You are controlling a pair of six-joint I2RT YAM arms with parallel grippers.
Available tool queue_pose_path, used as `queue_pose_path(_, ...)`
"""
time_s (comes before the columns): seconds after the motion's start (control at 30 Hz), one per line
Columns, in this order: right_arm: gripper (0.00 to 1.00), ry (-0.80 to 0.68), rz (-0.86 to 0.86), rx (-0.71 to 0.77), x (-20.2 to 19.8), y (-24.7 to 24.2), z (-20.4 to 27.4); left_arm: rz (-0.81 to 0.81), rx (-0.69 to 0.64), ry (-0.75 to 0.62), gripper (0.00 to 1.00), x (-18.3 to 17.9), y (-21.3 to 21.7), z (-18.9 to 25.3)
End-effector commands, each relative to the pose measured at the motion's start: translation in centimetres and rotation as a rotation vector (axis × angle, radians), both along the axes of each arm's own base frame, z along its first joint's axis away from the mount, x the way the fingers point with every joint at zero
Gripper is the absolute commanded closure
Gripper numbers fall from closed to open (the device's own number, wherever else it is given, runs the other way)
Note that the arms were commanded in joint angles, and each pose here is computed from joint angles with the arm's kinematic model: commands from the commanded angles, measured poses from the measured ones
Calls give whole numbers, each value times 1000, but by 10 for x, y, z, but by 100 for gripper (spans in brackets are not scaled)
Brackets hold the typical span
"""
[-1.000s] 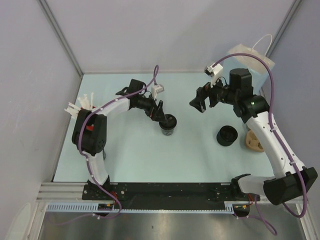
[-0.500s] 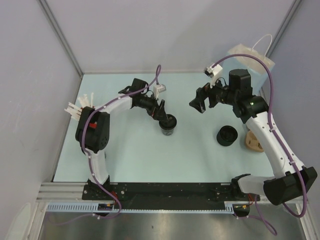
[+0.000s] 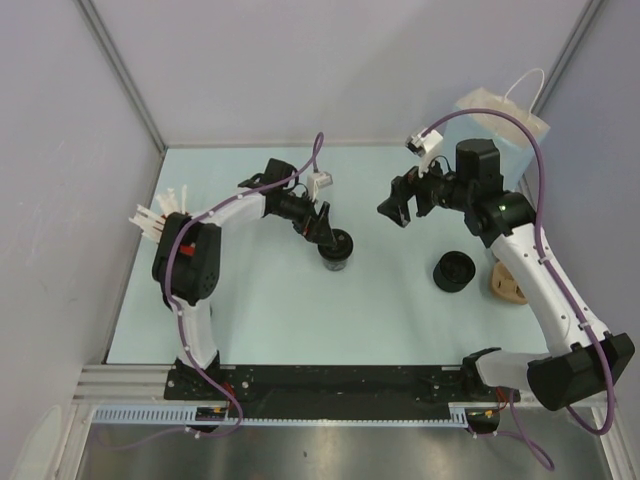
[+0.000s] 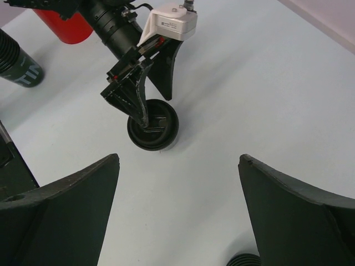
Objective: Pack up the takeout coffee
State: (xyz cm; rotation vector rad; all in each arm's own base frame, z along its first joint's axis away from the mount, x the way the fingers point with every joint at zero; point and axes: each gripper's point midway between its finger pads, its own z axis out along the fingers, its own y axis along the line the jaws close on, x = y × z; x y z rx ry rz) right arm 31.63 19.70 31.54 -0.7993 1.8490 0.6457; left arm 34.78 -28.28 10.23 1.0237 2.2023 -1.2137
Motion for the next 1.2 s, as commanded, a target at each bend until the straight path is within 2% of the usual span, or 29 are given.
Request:
queue_pose_path(0.0,7,1,39,-15,-4,8,-6,-24,-17,-25,9,4,-5,6)
queue_pose_path(0.13,8,4,47,-18,-5,12,-10,-27,-25,-7,13,3,-7,4)
queue_pose_path(0.33,9,21,69,-18,-8,17,-16,-28,-24,18,25,2,-8,-2)
queue_pose_path(0.5,10,114,119,4,-10,28,-42,-31,-18,44,41,0,-7,-11)
queue_pose_path(0.73,12,296,208,68,-8,51,-81,-30,-7,53,43,-2,-6,-16)
queue_pose_path(1.17,23,577,165,188,22,71,-140,-12,12,57,45,-3,-3,-25)
